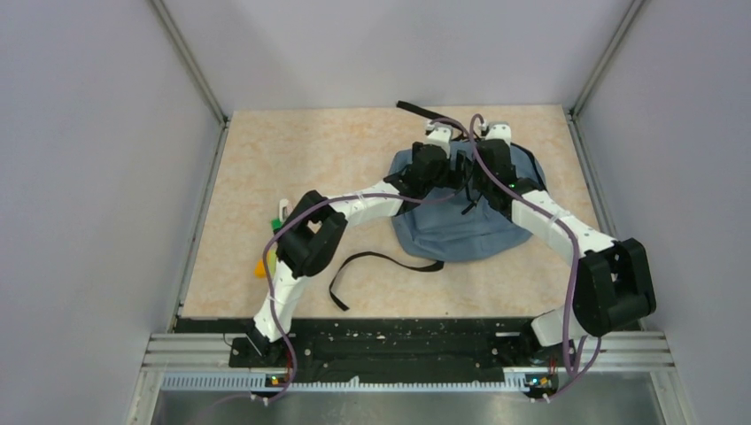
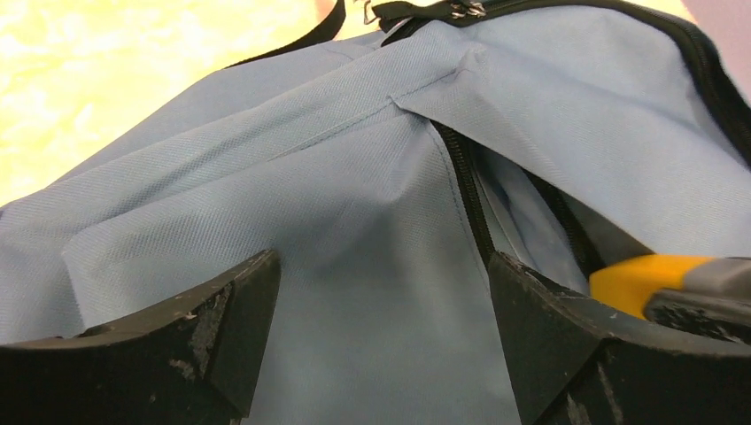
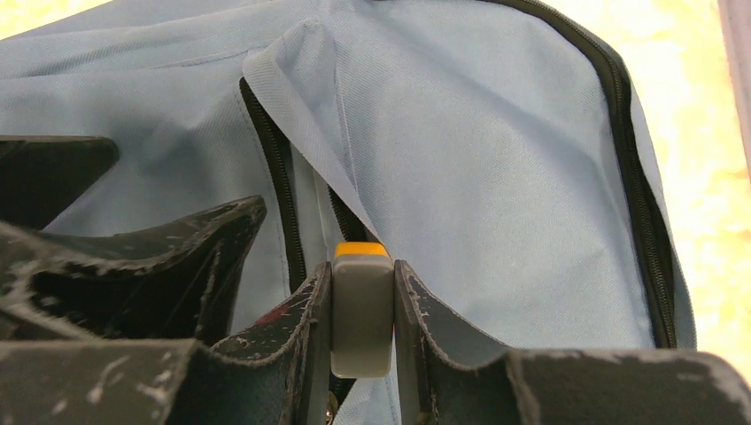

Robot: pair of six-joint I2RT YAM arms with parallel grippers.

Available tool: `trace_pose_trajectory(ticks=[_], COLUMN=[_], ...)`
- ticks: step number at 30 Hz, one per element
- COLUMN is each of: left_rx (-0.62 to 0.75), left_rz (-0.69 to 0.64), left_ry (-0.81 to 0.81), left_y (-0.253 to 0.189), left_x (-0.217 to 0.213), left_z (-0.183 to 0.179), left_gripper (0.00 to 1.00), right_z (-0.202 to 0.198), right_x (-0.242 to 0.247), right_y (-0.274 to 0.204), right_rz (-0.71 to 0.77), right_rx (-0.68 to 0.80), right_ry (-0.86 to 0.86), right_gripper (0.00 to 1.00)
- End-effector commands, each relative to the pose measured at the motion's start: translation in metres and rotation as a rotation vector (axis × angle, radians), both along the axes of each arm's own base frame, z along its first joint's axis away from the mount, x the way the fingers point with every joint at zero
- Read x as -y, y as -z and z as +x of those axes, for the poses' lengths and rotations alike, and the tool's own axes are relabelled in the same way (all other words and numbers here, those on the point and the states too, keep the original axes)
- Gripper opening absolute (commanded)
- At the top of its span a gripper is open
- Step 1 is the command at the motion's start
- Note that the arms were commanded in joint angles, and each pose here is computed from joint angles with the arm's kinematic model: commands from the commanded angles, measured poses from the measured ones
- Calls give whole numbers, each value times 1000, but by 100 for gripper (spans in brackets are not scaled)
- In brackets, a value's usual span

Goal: Pack the student bag
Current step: Place the stationery in the student bag.

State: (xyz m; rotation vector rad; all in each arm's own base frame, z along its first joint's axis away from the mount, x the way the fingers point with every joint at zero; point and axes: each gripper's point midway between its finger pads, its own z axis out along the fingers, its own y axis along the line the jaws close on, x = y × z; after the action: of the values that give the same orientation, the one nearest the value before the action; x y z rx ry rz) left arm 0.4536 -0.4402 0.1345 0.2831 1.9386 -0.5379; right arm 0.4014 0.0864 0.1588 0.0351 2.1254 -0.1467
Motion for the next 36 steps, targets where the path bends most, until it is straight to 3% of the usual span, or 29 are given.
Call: trace_pose_trajectory(ticks=[1,5,15,18,21,24,29,32,36], left_rx=[87,108,53,45,44,41,56,74,94], left_rz=[-40,-4,204,227,234,226,119,36,-34], left_ry=[-14,-26,-83,-101,-117,-128,-90,-46,15], left_y=[-22,-17,25,33,34,33,10,-21,-53], left_x=[15,27,22,15,11,7,11,14,15], left_z=[16,19,30,29,29,29,20,9,-6], left_gripper=[94,98,95,83,58,44,14,1,0], right_z=[1,1,-1,-1,-1,-2,4,10,20], right_x=[13,11,7,7,7,7,3,-2,-10], right_y=[-2,2,3,3,3,2,-2,-7,-13], right_rz=[22,49,122,135,148,158,215,260,329], right_rx=[9,6,22,30,31,33,60,95,129], right_ry=[34,26,4,2,-2,-9,-38,-74,-140], right_gripper=[0,0,0,0,0,0,0,0,0])
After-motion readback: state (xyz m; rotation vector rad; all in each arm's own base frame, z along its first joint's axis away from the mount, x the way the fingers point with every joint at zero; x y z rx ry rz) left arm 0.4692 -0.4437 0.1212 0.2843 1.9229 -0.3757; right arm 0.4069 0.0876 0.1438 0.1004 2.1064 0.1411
